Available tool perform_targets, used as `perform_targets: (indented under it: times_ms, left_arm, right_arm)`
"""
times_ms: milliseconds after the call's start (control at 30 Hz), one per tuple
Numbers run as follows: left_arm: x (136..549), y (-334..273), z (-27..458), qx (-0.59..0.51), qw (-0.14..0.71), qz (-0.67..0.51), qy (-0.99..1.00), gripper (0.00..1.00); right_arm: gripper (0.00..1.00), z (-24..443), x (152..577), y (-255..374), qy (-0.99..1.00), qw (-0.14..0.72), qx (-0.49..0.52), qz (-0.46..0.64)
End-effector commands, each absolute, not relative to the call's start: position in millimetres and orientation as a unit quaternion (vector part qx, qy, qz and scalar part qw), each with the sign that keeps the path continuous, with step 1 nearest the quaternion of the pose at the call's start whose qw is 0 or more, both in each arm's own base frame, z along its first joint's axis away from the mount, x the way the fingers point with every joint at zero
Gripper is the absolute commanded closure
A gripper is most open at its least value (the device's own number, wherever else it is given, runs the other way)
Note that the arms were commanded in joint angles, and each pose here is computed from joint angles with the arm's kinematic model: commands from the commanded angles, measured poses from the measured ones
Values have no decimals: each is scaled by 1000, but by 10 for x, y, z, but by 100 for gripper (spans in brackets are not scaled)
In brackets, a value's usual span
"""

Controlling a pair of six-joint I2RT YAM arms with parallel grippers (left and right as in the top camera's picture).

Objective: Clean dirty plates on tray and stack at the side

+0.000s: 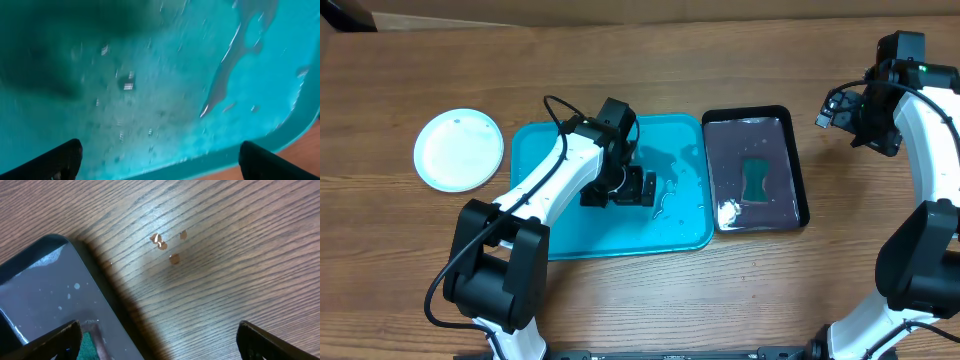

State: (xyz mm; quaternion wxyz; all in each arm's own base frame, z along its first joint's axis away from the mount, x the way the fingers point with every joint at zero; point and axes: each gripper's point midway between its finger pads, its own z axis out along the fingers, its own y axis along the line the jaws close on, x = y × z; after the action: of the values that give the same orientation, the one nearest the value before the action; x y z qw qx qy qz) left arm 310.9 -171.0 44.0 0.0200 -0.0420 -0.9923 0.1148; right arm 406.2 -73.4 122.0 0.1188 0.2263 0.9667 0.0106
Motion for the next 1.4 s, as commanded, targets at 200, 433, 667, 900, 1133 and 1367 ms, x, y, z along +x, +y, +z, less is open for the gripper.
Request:
perform_targets:
  times_ms: [200,433,667,900,1133,1367]
  left_arm:
    - [3245,-1746,531,-42,-18,122,-991,0]
    - [3245,-1747,533,-42,-18,122,-991,0]
    - [3245,-1747,533,-42,-18,122,-991,0]
    - [3244,-1747,531,-42,-18,122,-991,0]
    - [3244,-1747,531,-42,-18,122,-991,0]
    - [3245,-1747,533,-42,-18,122,-991,0]
  right_arm:
    - [0,1294,4103,-760,965,132,227,9]
    - [0,1294,4103,-760,965,132,227,9]
    - [0,1294,4103,-760,965,132,227,9]
    - [0,1294,4103,-760,965,132,227,9]
    - [0,1294,4103,-760,965,132,227,9]
    - [0,1294,4103,-760,965,132,227,9]
